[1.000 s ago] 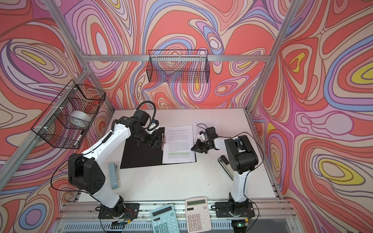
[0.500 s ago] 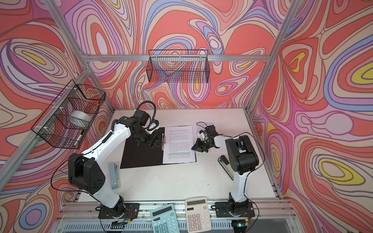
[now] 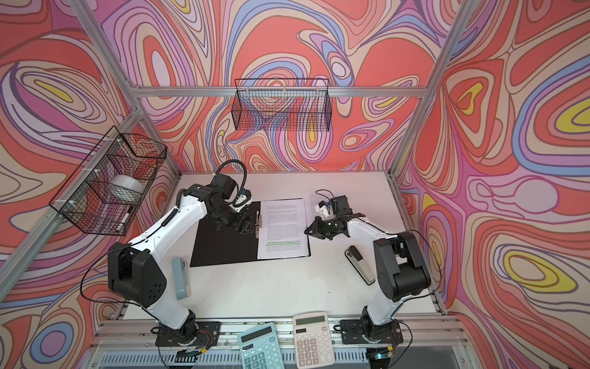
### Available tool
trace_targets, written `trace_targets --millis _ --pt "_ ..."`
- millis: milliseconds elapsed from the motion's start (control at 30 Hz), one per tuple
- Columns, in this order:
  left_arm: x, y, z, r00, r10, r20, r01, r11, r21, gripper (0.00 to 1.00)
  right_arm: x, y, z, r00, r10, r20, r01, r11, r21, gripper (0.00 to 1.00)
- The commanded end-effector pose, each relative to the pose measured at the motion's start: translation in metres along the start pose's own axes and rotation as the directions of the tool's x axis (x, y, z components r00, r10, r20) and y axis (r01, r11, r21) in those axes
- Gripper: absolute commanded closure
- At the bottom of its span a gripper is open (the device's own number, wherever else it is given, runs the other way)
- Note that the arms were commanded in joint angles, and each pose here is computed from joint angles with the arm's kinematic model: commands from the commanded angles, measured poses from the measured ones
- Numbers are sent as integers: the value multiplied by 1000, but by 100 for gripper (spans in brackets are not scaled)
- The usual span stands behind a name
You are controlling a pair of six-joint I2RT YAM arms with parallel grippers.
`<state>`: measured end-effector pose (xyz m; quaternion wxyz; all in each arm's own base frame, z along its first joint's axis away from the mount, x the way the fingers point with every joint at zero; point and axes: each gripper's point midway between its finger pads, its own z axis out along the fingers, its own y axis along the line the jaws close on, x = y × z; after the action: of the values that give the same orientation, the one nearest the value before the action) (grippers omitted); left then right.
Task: Put the files into the folder
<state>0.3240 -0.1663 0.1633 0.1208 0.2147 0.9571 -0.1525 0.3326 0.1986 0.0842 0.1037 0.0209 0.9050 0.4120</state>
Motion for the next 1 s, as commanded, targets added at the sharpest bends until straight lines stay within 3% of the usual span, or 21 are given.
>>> trace_targets --millis 0,967 --pt "0 -4 -5 1000 0 10 0 1000 4 22 8 -6 3 1000 21 -16 -21 1000 -4 92" --pt "0 -4 -6 1000 9 13 -9 1000 1 22 35 -58 41 978 113 -173 -102 992 74 93"
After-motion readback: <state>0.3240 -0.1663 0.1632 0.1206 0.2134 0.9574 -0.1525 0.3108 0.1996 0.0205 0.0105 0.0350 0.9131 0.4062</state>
